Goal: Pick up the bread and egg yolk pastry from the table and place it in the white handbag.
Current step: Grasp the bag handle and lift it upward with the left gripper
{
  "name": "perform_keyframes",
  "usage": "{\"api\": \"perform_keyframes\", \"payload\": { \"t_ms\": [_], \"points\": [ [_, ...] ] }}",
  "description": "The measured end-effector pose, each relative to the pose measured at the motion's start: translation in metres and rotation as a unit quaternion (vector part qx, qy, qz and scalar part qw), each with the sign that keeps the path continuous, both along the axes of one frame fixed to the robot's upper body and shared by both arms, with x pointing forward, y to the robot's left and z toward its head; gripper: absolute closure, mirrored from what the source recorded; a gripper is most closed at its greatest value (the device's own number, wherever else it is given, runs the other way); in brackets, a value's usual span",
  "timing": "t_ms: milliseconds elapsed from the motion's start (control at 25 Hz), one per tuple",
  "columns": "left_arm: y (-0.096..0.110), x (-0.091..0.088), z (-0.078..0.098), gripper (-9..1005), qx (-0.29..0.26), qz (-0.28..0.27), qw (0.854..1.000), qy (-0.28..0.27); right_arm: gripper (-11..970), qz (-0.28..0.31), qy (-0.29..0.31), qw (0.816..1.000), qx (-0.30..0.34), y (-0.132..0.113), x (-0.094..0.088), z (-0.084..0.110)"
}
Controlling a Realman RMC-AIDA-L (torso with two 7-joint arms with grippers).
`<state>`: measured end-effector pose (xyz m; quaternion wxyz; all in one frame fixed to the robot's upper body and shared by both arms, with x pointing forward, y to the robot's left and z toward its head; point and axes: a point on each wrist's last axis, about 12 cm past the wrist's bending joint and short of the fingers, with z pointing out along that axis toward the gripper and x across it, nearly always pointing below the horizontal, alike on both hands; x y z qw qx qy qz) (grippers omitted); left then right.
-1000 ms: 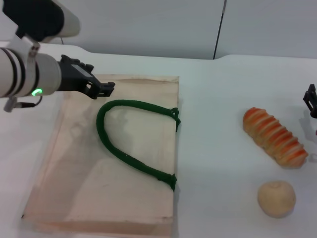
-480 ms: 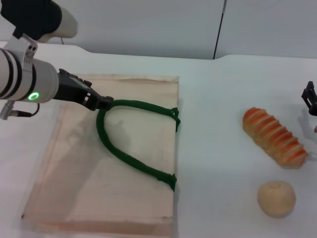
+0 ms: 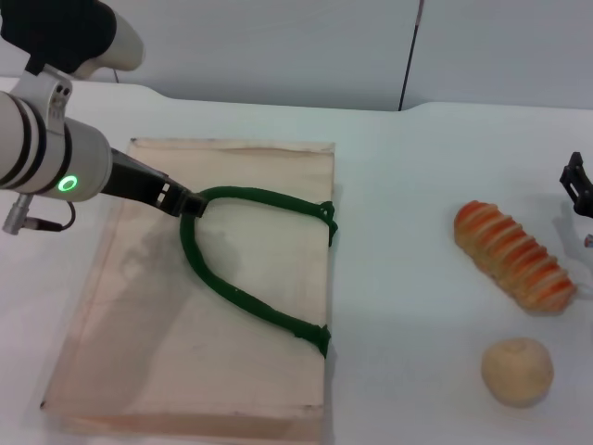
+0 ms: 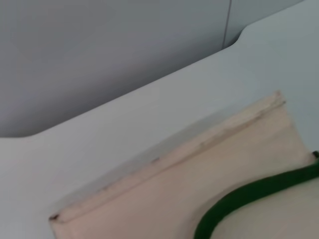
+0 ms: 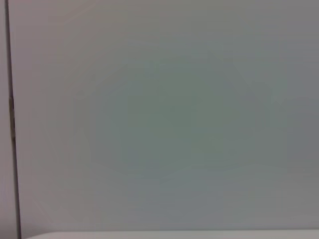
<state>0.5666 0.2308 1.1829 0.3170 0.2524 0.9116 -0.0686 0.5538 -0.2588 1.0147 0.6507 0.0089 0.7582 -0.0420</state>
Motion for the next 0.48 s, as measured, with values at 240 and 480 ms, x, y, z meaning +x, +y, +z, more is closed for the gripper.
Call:
{"api": "perform_keyframes", "payload": {
  "t_ms": [240, 480],
  "points": [
    [0.002, 0.001, -0.002, 341, 0.007, 0.003, 1.000, 0.006, 100, 0.001, -0.001, 1.000, 0.000, 0.001, 0.001, 0.001],
    [0.003, 0.006, -0.012, 417, 0.014, 0.007, 1.000, 0.026, 100, 0.002, -0.002, 1.000, 0.001, 0.002, 0.002, 0.001]
  ]
}}
